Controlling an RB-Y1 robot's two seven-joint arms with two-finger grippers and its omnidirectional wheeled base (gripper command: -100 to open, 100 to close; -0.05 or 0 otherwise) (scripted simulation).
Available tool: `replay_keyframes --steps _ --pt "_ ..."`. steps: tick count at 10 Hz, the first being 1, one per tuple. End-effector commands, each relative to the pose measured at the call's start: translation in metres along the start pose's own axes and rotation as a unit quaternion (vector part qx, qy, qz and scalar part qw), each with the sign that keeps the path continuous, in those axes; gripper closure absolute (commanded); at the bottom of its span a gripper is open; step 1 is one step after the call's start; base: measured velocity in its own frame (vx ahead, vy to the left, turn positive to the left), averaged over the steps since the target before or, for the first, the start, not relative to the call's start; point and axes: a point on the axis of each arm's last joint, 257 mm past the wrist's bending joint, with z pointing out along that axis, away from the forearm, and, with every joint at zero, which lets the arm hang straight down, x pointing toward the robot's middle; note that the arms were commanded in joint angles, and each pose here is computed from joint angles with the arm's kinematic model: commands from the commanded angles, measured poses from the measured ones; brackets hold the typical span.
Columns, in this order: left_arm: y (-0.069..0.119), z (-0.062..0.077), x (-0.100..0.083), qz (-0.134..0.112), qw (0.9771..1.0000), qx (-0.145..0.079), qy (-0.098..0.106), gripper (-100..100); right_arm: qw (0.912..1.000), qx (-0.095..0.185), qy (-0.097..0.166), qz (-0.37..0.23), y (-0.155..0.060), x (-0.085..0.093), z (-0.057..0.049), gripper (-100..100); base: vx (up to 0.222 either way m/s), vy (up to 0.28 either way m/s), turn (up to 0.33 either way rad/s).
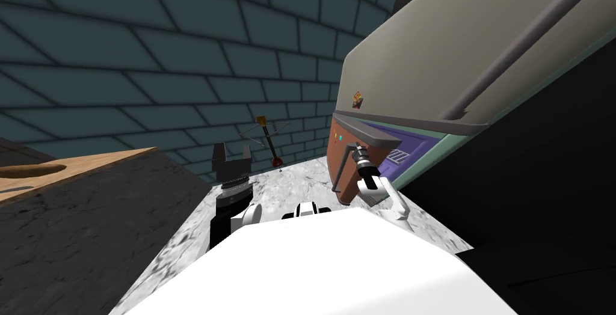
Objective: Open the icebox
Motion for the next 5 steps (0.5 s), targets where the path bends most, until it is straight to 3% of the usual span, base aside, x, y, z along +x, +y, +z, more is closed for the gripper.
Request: replay_keyframes --steps 1,5 --pt "0.000 0.000 0.000 0.000 1.0000 0.000 0.000 0 0.9998 0.002 0.021 -0.004 -0.001 0.013 0.000 100 0.151 0.276 -0.073" --pt "0.000 0.000 0.000 0.000 1.0000 0.000 0.000 0 0.9988 0.002 0.047 -0.009 -0.001 0.030 -0.001 100 0.164 0.299 -0.077"
